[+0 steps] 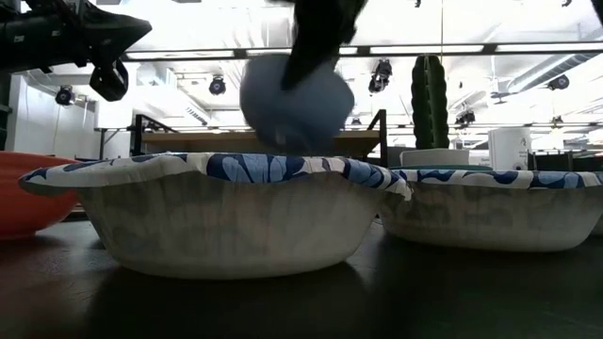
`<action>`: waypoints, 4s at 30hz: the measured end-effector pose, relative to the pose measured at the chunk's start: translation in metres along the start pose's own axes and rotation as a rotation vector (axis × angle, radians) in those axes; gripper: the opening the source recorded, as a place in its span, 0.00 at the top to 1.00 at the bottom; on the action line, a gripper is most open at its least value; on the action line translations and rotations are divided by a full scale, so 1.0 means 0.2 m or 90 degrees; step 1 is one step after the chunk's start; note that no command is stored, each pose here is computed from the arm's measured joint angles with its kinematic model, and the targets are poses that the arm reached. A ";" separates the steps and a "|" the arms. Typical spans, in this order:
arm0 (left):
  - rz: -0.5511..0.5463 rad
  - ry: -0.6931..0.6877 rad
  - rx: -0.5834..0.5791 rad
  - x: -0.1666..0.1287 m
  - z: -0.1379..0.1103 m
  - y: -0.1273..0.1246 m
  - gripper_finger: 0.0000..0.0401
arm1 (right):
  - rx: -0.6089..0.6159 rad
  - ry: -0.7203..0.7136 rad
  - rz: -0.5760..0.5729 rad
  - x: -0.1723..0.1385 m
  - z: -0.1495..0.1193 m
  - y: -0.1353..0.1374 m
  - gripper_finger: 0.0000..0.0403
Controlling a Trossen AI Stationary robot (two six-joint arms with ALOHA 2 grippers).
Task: Place and stack bowls onto a shelf
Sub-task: Put the blue bowl on the shelf, then put the blue patterned bowl on the shelf
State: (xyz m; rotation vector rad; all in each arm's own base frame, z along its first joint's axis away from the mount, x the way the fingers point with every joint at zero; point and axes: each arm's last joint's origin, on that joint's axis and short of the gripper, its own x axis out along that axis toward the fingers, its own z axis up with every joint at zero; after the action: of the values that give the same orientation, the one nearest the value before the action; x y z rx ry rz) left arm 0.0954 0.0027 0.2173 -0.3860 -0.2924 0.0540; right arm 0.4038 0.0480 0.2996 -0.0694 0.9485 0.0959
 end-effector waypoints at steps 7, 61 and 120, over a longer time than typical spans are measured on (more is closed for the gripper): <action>0.000 0.000 0.000 0.00 0.00 0.00 1.00 | -0.036 -0.140 -0.015 -0.30 0.06 -0.01 0.98; -0.003 -0.019 0.010 0.00 0.01 0.00 1.00 | 0.032 -0.010 -0.255 -0.25 -0.09 -0.73 0.67; 0.043 0.257 -0.091 0.63 0.11 -0.41 1.00 | -0.059 -0.486 -0.097 -0.48 -0.96 -0.01 0.82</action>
State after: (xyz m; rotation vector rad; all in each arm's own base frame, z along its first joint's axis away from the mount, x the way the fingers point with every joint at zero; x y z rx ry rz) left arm 0.2101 -0.0507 0.3021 -0.5377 0.1169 0.0202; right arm 0.1927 0.0214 0.2656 -0.1756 0.1736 0.0191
